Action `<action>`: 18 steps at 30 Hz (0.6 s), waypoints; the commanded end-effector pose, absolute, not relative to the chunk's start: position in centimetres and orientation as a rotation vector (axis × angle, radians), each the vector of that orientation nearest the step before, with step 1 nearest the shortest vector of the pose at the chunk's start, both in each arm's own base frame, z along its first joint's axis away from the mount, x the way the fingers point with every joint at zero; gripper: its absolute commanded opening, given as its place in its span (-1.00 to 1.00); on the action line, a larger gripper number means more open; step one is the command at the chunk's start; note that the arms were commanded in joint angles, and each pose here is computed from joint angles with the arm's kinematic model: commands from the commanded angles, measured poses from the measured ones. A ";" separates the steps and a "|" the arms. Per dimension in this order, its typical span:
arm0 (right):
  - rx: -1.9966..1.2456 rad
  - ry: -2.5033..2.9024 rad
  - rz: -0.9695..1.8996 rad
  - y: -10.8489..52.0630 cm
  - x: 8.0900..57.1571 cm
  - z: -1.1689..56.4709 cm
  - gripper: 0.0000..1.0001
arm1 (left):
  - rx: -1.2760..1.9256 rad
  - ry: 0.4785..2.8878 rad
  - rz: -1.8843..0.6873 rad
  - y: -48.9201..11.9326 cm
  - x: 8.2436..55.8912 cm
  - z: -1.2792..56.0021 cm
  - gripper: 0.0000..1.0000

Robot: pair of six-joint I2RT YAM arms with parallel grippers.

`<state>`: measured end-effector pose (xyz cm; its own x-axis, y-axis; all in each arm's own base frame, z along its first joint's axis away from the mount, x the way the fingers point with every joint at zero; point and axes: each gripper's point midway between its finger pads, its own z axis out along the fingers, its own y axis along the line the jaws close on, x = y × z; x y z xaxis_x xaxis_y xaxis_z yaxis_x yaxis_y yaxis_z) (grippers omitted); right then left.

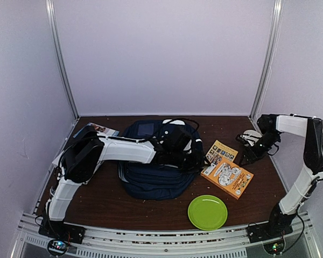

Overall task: Pack the student bag
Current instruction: Pick up the book from the center of the board.

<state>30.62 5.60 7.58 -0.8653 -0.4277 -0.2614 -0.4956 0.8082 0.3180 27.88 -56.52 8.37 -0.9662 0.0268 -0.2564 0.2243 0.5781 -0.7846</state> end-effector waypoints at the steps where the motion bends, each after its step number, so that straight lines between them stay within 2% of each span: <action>1: -0.785 2.917 0.572 5.1 28.5 5.8 0.30 | 0.105 2.578 -1.491 -58.3 25.3 11.5 0.37; 8: -0.821 2.964 0.659 6.0 27.1 4.8 0.28 | -0.064 2.662 -1.570 -59.1 23.1 9.6 0.42; 15: -0.853 3.025 0.700 7.8 25.9 3.5 0.27 | -0.247 2.711 -1.575 -60.0 23.4 5.6 0.42; 18: -0.878 3.055 0.809 8.9 24.7 3.2 0.15 | -0.260 2.723 -1.560 -60.6 23.6 4.9 0.42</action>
<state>27.03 7.42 3.95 -0.8511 -0.5181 -0.0855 -0.5049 0.7628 0.4040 22.55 -59.42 5.22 -0.9936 -0.0950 0.0605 -0.1017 0.5256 -0.8447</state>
